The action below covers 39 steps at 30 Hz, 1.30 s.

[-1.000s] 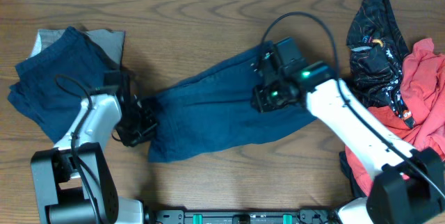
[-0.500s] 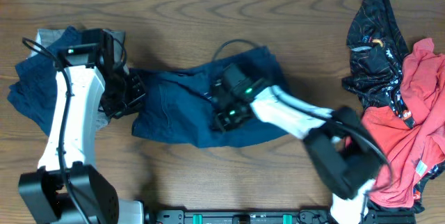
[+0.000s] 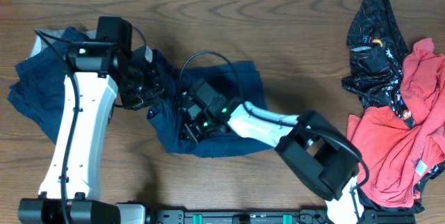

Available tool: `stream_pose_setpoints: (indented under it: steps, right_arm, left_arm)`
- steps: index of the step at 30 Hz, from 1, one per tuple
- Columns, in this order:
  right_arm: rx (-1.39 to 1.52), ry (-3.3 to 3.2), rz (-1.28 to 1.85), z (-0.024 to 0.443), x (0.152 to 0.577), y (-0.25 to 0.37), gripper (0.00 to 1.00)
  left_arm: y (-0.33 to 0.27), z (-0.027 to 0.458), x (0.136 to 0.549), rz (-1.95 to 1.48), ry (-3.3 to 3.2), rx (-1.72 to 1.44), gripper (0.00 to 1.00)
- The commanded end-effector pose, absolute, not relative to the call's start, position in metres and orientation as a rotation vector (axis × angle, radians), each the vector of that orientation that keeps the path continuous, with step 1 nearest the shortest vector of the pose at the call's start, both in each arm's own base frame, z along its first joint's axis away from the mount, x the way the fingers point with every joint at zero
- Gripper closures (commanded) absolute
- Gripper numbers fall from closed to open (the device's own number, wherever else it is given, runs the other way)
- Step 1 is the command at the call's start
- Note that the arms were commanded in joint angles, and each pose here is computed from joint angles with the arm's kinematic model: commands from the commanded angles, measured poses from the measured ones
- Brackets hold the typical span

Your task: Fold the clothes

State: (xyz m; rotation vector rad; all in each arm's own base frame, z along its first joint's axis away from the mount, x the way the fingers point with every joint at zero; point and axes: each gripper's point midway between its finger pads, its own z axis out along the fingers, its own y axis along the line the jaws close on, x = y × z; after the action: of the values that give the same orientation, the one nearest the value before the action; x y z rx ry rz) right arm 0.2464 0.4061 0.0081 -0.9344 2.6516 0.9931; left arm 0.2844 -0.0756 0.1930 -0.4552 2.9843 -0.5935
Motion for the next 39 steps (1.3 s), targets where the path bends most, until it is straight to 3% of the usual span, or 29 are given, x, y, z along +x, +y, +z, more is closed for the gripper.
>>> stream_pose_setpoints:
  steps: [1, 7, 16, 26, 39]
  right_arm:
    - [-0.740, 2.643, 0.879, 0.031, 0.299, 0.370, 0.64]
    - [-0.555, 2.708, 0.687, 0.065, 0.338, 0.281, 0.61]
    - [-0.442, 3.039, 0.240, 0.015, 0.315, 0.166, 0.64]
    - [-0.420, 3.124, 0.209, -0.032, 0.291, 0.162, 0.70]
    - [-0.423, 3.118, 0.214, -0.033, 0.285, 0.181, 0.71]
  left_arm:
    - [-0.074, 0.198, 0.283, -0.532, 2.982, -0.410, 0.94]
    - [-0.070, 0.196, 0.283, -0.494, 2.985, -0.410, 0.94]
    - [-0.077, 0.196, 0.281, -0.504, 2.992, -0.379, 0.94]
    - [-0.140, 0.206, 0.276, -0.710, 2.976, -0.206, 0.94]
    - [-0.230, 0.209, 0.281, -0.864, 2.881, -0.051, 0.94]
